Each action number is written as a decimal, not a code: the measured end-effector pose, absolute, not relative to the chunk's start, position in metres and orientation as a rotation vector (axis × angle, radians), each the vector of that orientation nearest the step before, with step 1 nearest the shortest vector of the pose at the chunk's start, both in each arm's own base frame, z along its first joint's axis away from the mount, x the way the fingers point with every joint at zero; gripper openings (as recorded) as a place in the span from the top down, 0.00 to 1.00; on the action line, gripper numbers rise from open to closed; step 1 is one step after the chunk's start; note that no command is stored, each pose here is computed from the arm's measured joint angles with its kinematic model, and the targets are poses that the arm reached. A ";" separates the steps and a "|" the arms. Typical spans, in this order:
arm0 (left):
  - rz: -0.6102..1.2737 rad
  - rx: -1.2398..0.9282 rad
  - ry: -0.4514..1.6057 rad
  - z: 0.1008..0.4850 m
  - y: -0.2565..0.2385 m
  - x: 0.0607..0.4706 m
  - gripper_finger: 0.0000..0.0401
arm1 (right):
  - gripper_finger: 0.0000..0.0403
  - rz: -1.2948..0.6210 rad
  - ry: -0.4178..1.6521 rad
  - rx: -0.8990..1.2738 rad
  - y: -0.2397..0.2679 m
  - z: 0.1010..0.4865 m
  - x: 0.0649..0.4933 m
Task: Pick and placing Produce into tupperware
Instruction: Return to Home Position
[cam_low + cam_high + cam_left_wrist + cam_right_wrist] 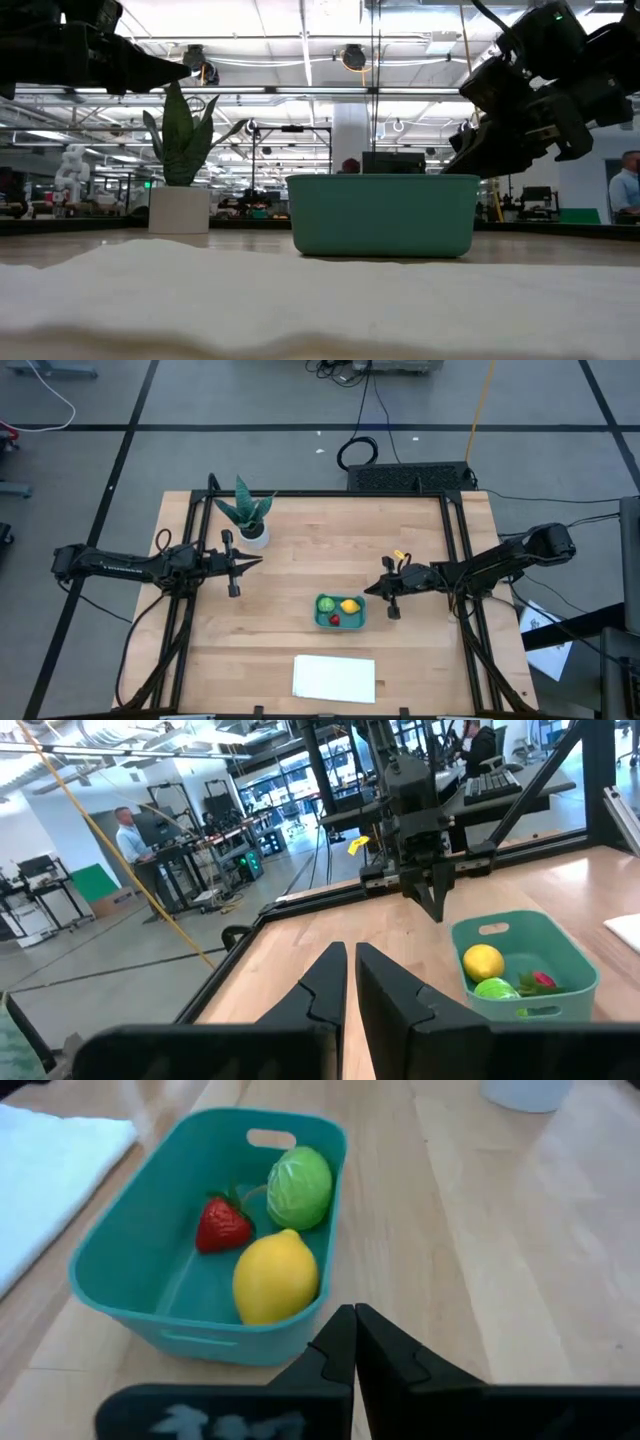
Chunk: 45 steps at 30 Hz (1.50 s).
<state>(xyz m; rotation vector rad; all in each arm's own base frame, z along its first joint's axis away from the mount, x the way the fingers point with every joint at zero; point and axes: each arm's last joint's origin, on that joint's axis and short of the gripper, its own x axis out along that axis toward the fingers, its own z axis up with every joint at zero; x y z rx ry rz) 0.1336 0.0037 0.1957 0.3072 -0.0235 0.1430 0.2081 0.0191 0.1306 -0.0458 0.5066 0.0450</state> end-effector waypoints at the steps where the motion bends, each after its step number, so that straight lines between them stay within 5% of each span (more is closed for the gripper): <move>1: 0.143 0.314 -0.024 0.196 0.004 0.134 0.93 | 1.00 0.045 0.509 -0.047 0.019 0.132 0.207; 19: 0.074 0.362 -0.042 0.197 0.002 0.129 1.00 | 1.00 0.020 0.166 0.017 0.010 0.146 0.151; 45: 0.142 0.397 -0.115 0.206 0.003 0.103 1.00 | 1.00 0.074 -0.056 -0.004 0.009 0.176 0.130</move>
